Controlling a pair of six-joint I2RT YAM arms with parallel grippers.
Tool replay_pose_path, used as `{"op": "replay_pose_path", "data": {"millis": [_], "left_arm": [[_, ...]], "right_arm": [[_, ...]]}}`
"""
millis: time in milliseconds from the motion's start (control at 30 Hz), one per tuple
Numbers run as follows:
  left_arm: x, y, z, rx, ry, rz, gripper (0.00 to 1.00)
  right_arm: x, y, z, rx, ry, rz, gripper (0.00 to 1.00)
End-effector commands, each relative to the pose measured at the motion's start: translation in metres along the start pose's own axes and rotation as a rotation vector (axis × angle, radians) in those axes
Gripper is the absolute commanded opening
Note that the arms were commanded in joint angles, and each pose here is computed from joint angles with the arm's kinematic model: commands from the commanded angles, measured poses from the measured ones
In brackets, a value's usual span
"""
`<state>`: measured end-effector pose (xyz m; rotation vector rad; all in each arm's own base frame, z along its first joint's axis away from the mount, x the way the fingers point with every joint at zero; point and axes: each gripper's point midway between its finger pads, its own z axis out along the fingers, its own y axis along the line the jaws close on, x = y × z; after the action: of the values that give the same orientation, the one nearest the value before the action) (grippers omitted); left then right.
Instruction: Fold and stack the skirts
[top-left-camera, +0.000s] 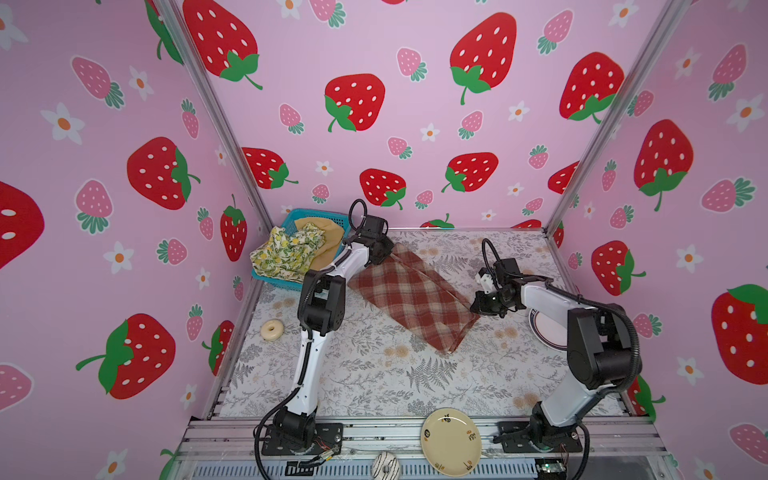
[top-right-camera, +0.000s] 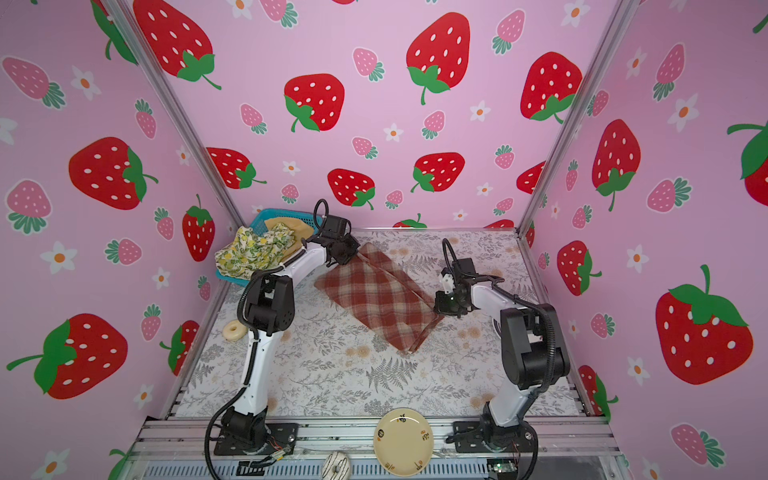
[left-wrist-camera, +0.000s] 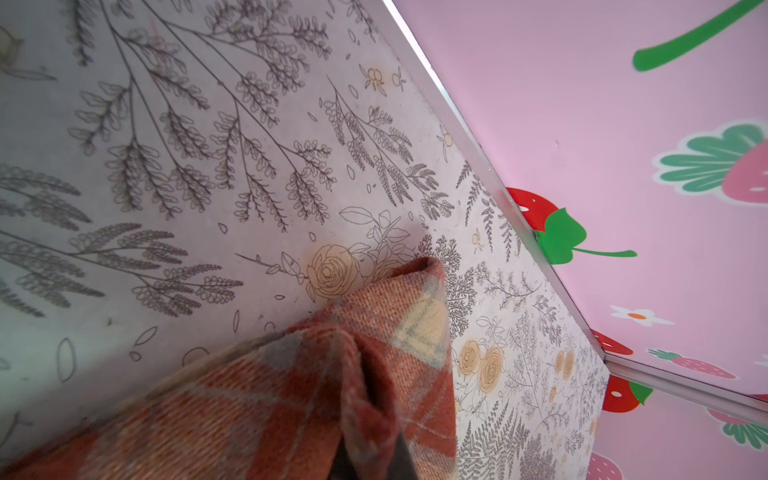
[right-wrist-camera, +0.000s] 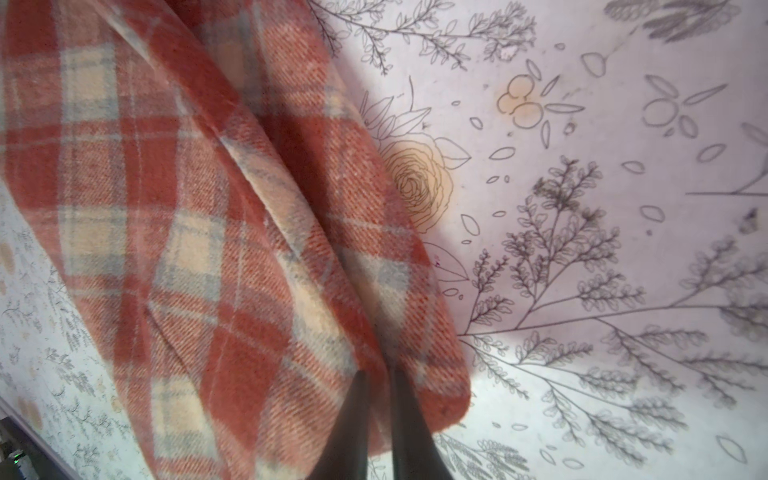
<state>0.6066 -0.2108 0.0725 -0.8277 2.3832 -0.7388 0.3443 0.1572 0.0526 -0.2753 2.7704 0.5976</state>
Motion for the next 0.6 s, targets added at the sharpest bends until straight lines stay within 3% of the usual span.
{"op": "replay_pose_path", "data": {"millis": [0, 233, 333, 467, 567], "left_arm": [[-0.011, -0.030, -0.007, 0.090, -0.018, 0.001, 0.12], [-0.014, -0.046, -0.011, 0.141, -0.012, 0.009, 0.26], [-0.016, -0.052, -0.015, 0.156, -0.015, 0.018, 0.38], [-0.018, -0.064, -0.028, 0.190, -0.010, 0.032, 0.49], [-0.017, -0.070, -0.048, 0.216, -0.022, 0.053, 0.76]], "right_arm": [[-0.010, -0.010, -0.001, 0.046, -0.030, -0.004, 0.15], [-0.018, -0.015, -0.006, 0.087, -0.073, 0.003, 0.15], [-0.024, -0.011, -0.010, 0.078, -0.097, -0.002, 0.15], [-0.026, 0.005, -0.023, 0.037, -0.133, -0.029, 0.34], [-0.018, 0.019, -0.034, 0.020, -0.158, -0.062, 0.51]]}}
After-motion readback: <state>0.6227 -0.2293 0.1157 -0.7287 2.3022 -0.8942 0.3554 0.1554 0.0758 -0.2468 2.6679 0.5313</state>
